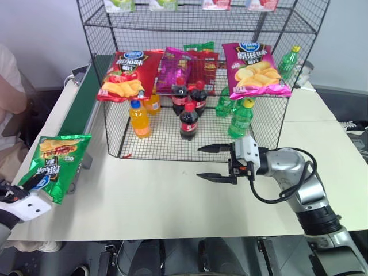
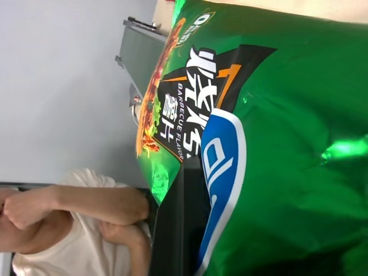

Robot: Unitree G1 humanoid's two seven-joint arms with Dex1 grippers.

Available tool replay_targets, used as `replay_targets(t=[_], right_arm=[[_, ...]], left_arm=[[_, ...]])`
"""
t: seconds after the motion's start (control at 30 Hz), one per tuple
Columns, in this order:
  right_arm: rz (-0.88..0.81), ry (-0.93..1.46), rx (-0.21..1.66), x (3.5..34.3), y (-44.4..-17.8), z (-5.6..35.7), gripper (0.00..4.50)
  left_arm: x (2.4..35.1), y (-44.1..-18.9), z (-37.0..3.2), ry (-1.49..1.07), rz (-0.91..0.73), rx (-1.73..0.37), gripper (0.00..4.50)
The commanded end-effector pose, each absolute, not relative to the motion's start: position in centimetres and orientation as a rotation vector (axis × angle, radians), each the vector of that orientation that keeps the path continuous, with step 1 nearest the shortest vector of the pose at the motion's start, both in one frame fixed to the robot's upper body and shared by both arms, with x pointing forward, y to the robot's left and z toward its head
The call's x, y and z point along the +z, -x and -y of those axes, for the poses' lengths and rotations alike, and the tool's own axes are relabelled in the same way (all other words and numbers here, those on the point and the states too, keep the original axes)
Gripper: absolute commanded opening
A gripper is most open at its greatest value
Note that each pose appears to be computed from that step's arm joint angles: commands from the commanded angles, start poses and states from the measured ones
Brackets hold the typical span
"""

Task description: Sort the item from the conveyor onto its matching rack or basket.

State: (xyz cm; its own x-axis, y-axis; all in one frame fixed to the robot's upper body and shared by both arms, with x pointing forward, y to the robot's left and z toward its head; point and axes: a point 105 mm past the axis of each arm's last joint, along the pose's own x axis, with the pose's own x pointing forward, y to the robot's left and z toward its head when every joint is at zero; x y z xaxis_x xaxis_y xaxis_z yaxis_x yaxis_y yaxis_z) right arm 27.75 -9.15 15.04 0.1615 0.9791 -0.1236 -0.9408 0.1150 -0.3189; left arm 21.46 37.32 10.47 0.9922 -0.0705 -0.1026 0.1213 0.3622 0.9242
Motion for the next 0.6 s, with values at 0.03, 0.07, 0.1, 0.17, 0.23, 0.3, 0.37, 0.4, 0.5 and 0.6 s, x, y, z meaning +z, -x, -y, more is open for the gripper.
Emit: replay_targets(t=[0.03, 0.07, 0.1, 0.17, 0.23, 0.3, 0.37, 0.4, 0.5, 0.6], right_arm=[[0.178, 0.385, 1.404, 16.3, -27.8, 9.3, 3.58], [0.178, 0.384, 1.403, 16.3, -27.9, 9.3, 3.58], [0.181, 0.383, 1.402, 16.4, -28.0, 9.3, 3.58], [0.196, 0.386, 1.391, 16.5, -28.3, 9.3, 3.58], [0.195, 0.383, 1.393, 16.4, -28.4, 9.3, 3.58], [0.193, 0.371, 1.398, 16.4, -28.5, 9.3, 3.58], [0.196, 0.354, 1.406, 16.6, -28.5, 9.3, 3.58], [0.198, 0.347, 1.408, 16.7, -28.5, 9.3, 3.58], [0.201, 0.271, 1.439, 17.6, -28.1, 9.1, 3.58], [0.179, 0.215, 1.521, 18.0, -27.0, 8.9, 3.58]], left_arm=[[14.4, -21.6, -37.5, -1.026, 0.081, -0.025, 0.07], [15.5, -21.5, -37.2, -0.919, 0.122, -0.022, 0.07], [16.6, -21.4, -36.7, -0.775, 0.161, -0.046, 0.07], [18.0, -20.9, -35.6, -0.563, 0.197, -0.131, 0.07], [18.3, -20.1, -34.2, -0.378, 0.173, -0.257, 0.07], [19.4, -18.9, -32.9, -0.242, 0.159, -0.365, 0.07], [19.6, -17.7, -31.9, -0.108, 0.078, -0.466, 0.07], [19.7, -17.2, -31.6, -0.051, 0.054, -0.498, 0.07], [19.4, -15.2, -29.2, 0.199, -0.085, -0.687, 0.07], [20.3, -15.5, -26.5, 0.311, -0.102, -0.840, 0.07]])
